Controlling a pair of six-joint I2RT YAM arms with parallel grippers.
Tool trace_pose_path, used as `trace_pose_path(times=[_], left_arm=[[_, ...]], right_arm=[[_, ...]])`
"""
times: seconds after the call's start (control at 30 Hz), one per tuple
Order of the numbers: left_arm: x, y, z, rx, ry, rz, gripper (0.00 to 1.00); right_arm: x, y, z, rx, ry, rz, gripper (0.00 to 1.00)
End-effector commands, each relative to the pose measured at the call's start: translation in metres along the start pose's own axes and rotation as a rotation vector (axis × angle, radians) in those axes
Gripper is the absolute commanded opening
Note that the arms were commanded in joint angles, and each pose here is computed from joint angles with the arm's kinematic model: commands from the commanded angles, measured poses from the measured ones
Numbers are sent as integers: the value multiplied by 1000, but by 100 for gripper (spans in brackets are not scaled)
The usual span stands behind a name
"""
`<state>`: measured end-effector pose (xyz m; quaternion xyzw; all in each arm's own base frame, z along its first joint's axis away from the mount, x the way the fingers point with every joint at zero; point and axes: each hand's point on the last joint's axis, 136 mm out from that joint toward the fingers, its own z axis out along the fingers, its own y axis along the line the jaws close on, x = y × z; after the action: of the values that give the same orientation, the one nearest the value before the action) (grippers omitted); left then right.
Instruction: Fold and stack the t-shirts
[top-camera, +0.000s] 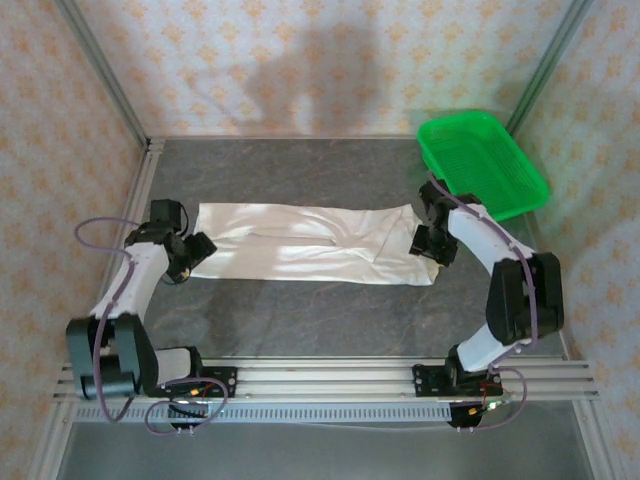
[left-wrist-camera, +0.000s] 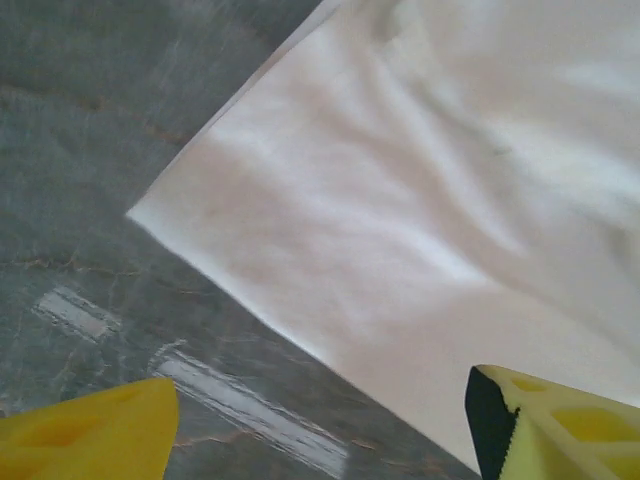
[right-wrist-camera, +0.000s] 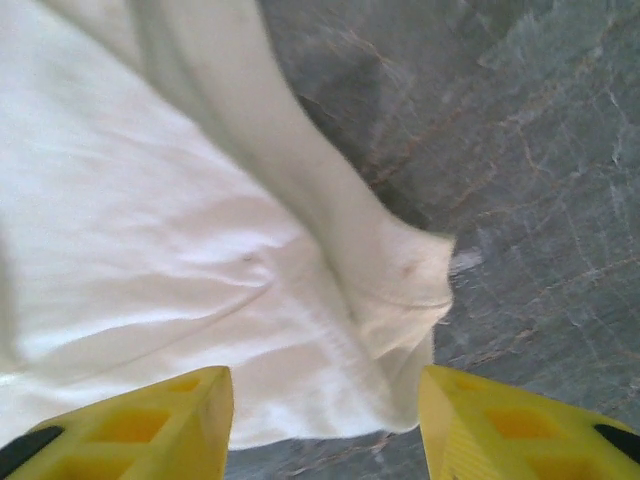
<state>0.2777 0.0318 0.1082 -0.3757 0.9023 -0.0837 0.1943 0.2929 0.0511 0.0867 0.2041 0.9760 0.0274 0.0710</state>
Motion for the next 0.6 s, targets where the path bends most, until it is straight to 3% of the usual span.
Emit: trace_pose_path(times=[0.0, 0.07, 0.1, 0.17, 0.33, 0.57], left_arm=[[-11, -26, -46, 111, -92, -9, 82], [-17, -42, -72, 179, -155, 18, 85], [-19, -49, -82, 210, -181, 33, 92], [-21, -65, -104, 270, -231, 78, 93], [-14, -91, -135, 306, -314, 241, 94], [6, -105, -139, 295, -332, 403, 94]], right_arm=[[-8, 36, -32, -199, -70, 33, 55], [0, 58, -36, -304, -36, 41, 57], [4, 70, -36, -354, -7, 44, 57], [16, 96, -31, -436, 47, 47, 57], [35, 117, 0, -446, 130, 86, 54], [39, 113, 32, -401, 146, 143, 49]])
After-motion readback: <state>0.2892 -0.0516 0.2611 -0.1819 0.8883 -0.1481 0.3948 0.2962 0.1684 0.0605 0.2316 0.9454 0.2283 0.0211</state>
